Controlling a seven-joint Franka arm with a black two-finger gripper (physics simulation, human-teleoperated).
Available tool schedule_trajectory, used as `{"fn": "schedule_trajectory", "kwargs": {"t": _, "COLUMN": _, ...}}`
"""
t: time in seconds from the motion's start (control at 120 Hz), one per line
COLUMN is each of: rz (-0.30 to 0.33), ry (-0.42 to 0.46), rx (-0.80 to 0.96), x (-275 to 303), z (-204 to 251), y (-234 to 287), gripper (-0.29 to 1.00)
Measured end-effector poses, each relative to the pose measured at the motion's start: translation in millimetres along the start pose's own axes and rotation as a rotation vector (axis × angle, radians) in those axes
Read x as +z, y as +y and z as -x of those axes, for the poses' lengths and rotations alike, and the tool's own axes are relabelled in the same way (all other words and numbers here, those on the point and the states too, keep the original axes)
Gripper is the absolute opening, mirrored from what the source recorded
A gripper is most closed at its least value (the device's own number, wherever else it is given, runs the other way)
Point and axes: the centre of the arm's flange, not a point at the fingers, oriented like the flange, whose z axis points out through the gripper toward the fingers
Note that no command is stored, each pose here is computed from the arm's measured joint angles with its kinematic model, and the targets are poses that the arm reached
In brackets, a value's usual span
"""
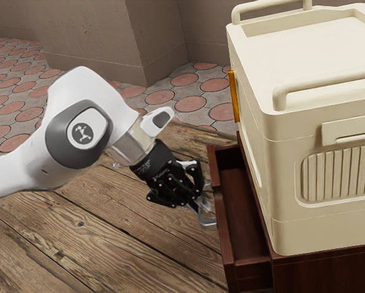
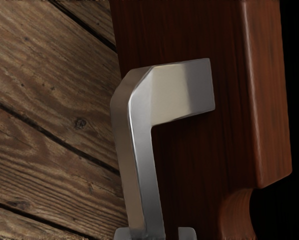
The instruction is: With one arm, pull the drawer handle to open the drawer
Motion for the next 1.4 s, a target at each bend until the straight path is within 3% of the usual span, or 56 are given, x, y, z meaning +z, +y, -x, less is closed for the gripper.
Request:
{"fn": "schedule_trajectory", "kwargs": {"t": 1.233, "rz": -0.028, "ry": 0.125, "rx": -0.104, "x": -70, "z": 44, "y": -98, "gripper": -0.03}}
{"fn": "schedule_trajectory", "kwargs": {"t": 1.325, "rz": -0.016, "ry": 0.132, "rx": -0.108, "x": -83, "z": 45, "y": -101, "gripper": 0.14}}
{"fn": "schedule_trajectory", "kwargs": {"t": 1.4, "rz": 0.014, "ry": 0.174, "rx": -0.1, "x": -128, "z": 48, "y": -102, "gripper": 0.3}}
